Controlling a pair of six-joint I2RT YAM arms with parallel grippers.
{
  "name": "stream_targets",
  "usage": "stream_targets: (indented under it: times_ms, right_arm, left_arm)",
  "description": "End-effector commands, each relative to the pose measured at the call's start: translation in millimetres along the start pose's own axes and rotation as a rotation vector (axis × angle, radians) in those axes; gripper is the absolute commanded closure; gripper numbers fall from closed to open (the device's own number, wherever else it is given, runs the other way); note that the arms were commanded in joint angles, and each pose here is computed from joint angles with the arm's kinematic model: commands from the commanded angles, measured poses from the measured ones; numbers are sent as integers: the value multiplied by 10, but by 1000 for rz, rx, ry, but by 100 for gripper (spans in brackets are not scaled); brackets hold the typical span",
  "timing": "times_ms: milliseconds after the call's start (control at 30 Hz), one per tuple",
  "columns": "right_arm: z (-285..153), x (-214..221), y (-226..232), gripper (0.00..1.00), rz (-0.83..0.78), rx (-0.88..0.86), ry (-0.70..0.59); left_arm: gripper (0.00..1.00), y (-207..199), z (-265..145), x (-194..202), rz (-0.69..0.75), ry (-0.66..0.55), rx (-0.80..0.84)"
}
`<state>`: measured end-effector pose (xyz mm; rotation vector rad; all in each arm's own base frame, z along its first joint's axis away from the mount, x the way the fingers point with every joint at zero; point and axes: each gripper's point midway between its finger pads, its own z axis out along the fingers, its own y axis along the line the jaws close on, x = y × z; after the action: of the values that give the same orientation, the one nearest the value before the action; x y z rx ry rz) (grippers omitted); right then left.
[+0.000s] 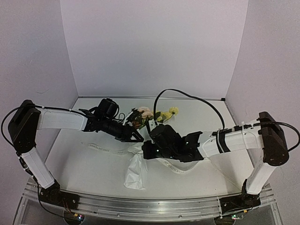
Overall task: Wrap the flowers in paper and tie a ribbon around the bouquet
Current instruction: Cross the half-tied ribbon over the folded bouquet.
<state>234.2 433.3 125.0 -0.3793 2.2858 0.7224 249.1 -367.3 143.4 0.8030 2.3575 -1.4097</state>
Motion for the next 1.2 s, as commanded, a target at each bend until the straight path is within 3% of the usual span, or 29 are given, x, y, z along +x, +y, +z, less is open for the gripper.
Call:
stream_targets:
  times_ms: [0,167,400,433,567,633,833,1000,1167]
  right_arm:
    - [-32,-222,141,100,1,-33,-47]
    - [-13,-227,138,100,-3,-26,-45]
    - [-6,-244,118,100,3,-5,-37]
    - [-24,-224,82,96,4,13,-25]
    - [-208,-220,-156,53,44,118,-11]
    - [-375,-143,-400,44,81,211,13]
    - [-942,382,-1299,52,301,483,78]
    - [-1156,926,-1976,51,524,649,144]
    - [-1132,936,-2296,49,608,732,153]
  left_arm:
    - [61,-115,30,-79,24,-17,51]
    - [69,-100,54,-47,7,-13,58]
    - [99,-17,62,-25,-16,-19,23]
    - [100,2,59,-26,-17,-24,12]
    - [100,38,29,-54,-14,-46,-27]
    - [100,37,1,-78,-7,-61,-39]
    - [100,-69,-99,-161,24,-99,-40]
    - [100,-147,-162,-200,46,-118,-34]
    - [100,-176,-182,-203,57,-122,-29]
